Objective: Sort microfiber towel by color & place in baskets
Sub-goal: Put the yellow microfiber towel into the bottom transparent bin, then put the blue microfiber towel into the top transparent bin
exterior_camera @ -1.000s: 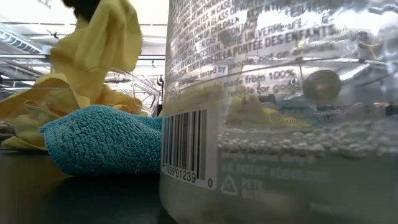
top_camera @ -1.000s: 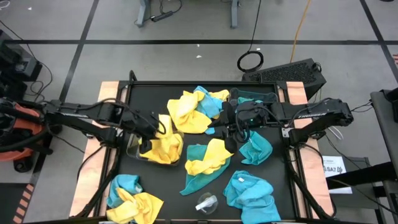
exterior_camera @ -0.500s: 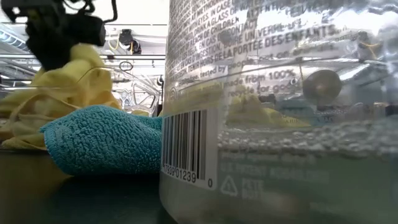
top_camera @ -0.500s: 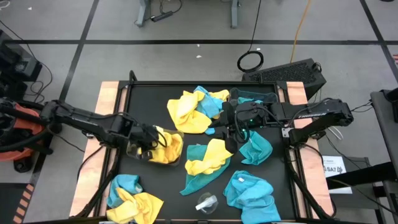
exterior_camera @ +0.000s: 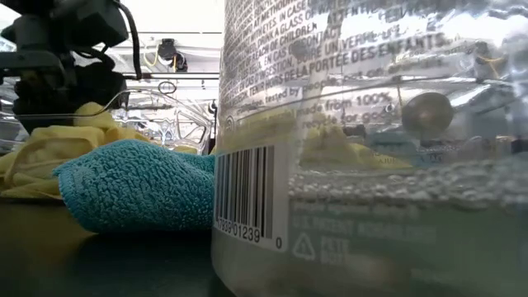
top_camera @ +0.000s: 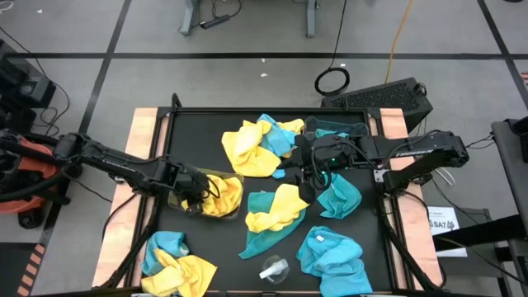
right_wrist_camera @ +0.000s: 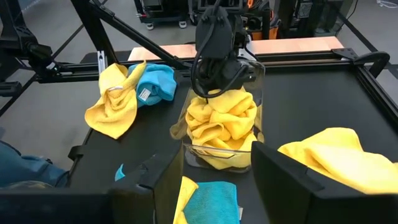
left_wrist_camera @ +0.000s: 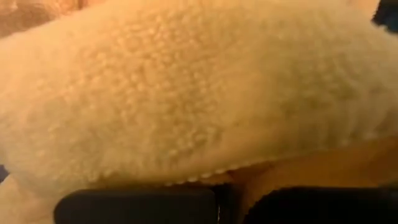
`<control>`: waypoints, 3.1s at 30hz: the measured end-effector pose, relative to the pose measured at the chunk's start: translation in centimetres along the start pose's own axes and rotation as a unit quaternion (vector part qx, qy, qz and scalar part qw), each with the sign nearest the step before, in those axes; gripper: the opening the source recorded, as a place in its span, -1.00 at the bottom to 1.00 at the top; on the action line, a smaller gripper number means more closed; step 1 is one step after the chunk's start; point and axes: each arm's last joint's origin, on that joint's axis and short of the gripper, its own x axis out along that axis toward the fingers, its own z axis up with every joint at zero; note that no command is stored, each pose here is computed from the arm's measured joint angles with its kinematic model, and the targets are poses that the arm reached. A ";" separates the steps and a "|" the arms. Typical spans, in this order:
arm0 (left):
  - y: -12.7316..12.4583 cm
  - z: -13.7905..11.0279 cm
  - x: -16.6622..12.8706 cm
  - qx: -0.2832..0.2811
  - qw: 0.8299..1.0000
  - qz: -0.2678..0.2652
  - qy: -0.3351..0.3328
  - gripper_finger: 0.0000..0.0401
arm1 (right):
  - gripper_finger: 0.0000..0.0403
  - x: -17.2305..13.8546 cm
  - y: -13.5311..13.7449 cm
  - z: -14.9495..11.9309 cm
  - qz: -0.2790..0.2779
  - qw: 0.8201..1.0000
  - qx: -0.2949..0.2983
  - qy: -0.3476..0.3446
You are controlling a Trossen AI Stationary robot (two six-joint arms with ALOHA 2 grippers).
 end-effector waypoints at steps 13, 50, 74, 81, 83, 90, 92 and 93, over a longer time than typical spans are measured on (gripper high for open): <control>-0.3 0.4 0.2 -0.003 1.000 0.005 0.026 -0.61 | -0.10 0.0 -0.5 0.1 -0.007 1.000 0.002 -0.002; -5.2 4.1 -13.1 0.071 0.995 -0.049 0.046 0.20 | -0.10 0.0 -0.4 0.1 -0.004 1.000 -0.007 -0.002; -3.5 3.6 -6.3 0.180 0.982 0.034 -0.042 -0.42 | -0.10 0.0 -0.2 0.0 -0.001 1.000 0.002 0.001; -2.0 2.2 -2.8 0.147 0.988 0.033 -0.042 -0.71 | -0.10 0.0 -0.2 0.0 -0.002 1.000 0.001 0.001; -1.5 1.7 -1.9 0.136 0.989 0.034 -0.038 -0.73 | -0.10 0.0 -0.2 0.0 -0.002 1.000 0.001 0.003; -1.0 1.2 -0.9 0.094 0.994 0.029 -0.043 -0.73 | -0.10 0.0 -0.4 -1.0 -0.006 0.999 -0.001 0.051; -1.0 1.2 -0.9 0.087 0.995 0.027 -0.045 -0.73 | -0.10 0.0 -0.4 -1.4 -0.009 0.997 0.000 0.074; -1.0 1.2 -0.9 0.082 0.995 0.026 -0.045 -0.73 | -0.10 0.0 -0.4 -1.7 -0.010 0.996 0.001 0.087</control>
